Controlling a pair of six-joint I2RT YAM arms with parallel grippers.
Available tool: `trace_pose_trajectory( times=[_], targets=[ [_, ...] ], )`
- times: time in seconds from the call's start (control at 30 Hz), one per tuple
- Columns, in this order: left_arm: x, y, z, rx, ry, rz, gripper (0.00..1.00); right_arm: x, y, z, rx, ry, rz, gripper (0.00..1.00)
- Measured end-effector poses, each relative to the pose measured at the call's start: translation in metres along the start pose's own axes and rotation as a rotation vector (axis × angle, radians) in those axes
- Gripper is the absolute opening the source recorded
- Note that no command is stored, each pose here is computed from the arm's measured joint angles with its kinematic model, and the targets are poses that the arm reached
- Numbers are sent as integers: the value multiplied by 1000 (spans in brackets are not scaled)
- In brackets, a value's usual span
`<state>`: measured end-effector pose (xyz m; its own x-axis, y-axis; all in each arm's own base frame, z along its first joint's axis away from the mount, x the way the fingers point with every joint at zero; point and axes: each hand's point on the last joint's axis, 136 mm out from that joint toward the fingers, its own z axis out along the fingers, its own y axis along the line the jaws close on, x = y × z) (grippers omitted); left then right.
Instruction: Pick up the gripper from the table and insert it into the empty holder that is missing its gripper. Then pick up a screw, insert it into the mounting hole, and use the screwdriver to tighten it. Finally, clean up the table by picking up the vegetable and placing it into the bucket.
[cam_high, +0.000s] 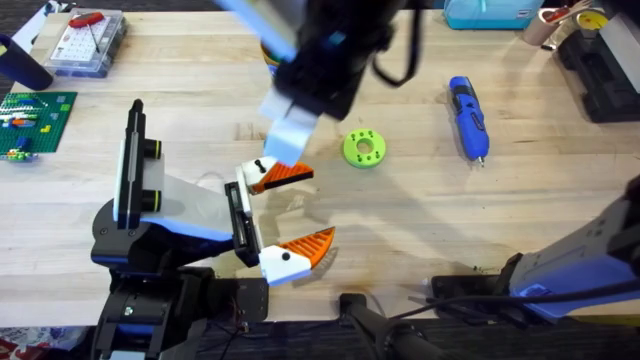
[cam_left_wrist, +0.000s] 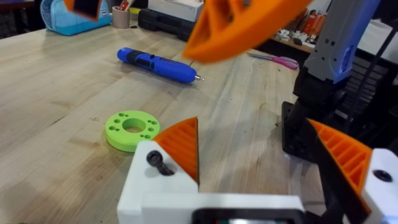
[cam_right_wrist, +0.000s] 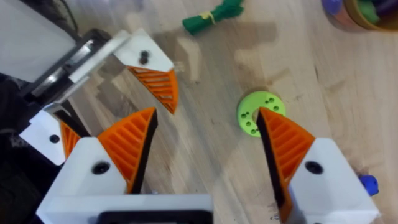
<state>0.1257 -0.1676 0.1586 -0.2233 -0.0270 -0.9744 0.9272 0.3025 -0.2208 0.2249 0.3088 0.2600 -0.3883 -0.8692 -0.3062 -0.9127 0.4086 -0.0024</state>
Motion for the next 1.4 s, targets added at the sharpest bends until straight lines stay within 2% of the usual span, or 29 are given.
trace_pose_trajectory(
  times=[0.53, 0.83, 1.2, 1.4],
  targets=[
    [0, 0, 0, 0, 0, 0, 989, -2, -4, -4, -73, -36, 48, 975],
    [0, 0, 0, 0, 0, 0, 989, -26, 12, -2, -81, -115, 11, 975],
    [0, 0, 0, 0, 0, 0, 989, -19, 16, 31, -115, 0, 31, 975],
    [0, 0, 0, 0, 0, 0, 989, -30, 14, 38, -110, -28, 32, 975]
  ],
)
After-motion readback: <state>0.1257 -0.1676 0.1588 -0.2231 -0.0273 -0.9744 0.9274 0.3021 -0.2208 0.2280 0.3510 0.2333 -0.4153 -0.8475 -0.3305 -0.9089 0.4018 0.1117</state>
